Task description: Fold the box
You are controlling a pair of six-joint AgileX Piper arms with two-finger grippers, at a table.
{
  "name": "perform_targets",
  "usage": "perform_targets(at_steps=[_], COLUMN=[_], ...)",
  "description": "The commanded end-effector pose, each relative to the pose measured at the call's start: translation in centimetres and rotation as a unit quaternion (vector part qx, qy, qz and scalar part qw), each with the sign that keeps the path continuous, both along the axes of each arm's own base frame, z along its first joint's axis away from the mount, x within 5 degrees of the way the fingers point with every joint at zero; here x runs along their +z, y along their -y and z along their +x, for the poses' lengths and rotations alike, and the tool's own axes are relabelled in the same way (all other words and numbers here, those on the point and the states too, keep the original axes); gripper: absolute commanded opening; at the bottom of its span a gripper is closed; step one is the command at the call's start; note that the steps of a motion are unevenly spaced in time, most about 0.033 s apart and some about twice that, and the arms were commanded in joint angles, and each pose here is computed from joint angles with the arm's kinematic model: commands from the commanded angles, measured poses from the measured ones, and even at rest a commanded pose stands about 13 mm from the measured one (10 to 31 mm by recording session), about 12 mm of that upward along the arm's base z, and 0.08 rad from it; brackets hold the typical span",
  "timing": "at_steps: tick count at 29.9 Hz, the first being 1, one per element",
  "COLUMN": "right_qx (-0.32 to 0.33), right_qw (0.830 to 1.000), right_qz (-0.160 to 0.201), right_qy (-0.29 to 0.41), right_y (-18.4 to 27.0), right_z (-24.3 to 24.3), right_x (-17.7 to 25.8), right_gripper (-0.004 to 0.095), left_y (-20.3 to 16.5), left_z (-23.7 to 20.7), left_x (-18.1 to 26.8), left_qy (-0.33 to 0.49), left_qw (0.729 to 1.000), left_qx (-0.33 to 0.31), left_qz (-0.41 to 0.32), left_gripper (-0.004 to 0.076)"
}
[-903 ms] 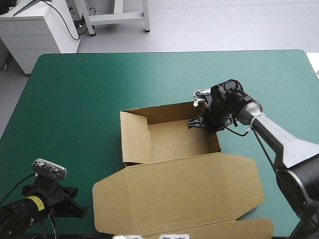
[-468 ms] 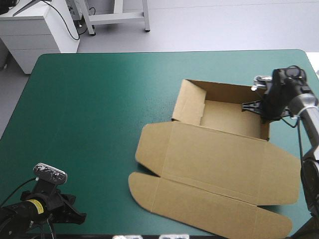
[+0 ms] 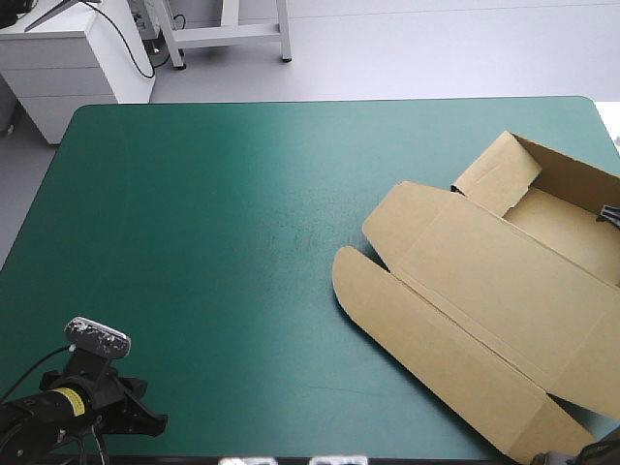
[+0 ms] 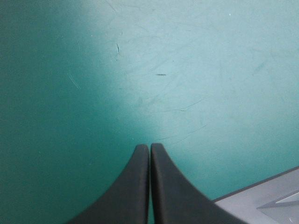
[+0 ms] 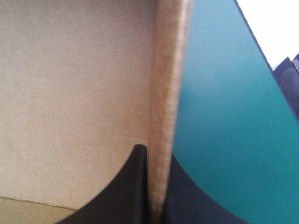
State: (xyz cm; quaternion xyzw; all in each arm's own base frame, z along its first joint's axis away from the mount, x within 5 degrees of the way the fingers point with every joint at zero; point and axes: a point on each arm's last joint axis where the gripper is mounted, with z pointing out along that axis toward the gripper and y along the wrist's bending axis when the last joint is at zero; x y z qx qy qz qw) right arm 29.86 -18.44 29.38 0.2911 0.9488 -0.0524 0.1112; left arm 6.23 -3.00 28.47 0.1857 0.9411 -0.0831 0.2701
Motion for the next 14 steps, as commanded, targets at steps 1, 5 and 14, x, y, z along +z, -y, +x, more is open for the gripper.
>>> perform_targets(at_steps=[1, 5, 14], right_qx=[0.010, 0.010, 0.013], right_qw=[0.999, 0.999, 0.998], right_qz=[-0.034, -0.031, -0.057], right_qy=[0.024, 0.020, -0.005], right_y=[0.7, 0.6, 1.1], right_z=[-1.3, -1.3, -1.8], right_x=[2.5, 2.5, 2.6], right_gripper=[-0.0020, 0.0014, 0.0477], left_y=[0.3, 0.3, 0.3], left_z=[0.6, 0.8, 0.8], left_x=[1.1, 0.5, -0.2], left_qy=[0.036, 0.043, 0.032], left_qw=[0.999, 0.999, 0.999], left_qx=[0.004, 0.006, 0.006], left_qz=[-0.020, -0.023, -0.019], left_gripper=[-0.0008, -0.0008, -0.0008])
